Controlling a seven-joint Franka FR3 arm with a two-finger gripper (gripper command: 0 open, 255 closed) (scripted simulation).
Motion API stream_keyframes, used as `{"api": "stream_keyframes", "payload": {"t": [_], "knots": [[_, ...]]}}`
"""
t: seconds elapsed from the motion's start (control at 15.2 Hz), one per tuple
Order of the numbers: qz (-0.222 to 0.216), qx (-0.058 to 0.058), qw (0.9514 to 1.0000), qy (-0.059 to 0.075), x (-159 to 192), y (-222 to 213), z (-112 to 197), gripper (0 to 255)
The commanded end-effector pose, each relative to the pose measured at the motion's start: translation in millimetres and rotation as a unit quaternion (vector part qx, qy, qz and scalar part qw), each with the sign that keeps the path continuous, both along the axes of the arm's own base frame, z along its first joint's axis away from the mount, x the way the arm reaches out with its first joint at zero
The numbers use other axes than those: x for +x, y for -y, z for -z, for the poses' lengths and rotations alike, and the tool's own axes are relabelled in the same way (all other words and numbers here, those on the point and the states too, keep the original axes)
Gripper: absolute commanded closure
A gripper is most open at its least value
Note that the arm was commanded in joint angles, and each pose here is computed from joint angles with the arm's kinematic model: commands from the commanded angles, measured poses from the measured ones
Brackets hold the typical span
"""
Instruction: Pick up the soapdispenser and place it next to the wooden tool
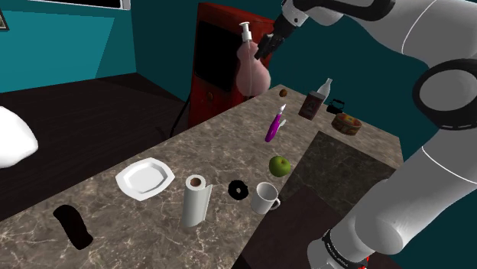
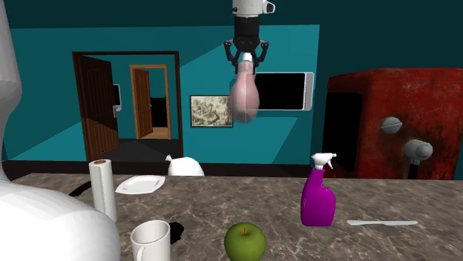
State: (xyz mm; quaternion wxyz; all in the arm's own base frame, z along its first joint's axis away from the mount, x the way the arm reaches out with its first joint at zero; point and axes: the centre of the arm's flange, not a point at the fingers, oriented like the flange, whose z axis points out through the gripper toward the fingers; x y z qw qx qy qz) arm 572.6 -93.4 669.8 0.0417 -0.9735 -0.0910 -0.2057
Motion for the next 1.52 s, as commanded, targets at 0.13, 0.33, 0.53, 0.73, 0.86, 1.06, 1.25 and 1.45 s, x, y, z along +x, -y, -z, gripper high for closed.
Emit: {"api": "stream_keyframes", "payload": {"t": [0.13, 0.33, 0.53, 0.73, 0.86, 1.06, 1.25, 1.45], "knots": [[0.0, 0.0, 1.0, 0.001, 1.0, -0.7, -21.9, 255], [0.0, 0.0, 1.0, 0.001, -6.0, -26.2, -26.9, 255], [0.0, 0.0, 1.0, 0.001, -16.4, -64.4, -27.1, 255], [0.0, 0.0, 1.0, 0.001, -26.9, -102.6, -27.2, 255], [0.0, 0.0, 1.0, 0.001, -33.8, -128.1, -27.3, 255], [0.0, 0.0, 1.0, 0.001, -44.3, -166.3, -27.4, 255], [0.0, 0.0, 1.0, 0.001, -54.7, -204.5, -27.5, 255], [0.0, 0.0, 1.0, 0.001, -65.2, -242.7, -27.7, 255]]}}
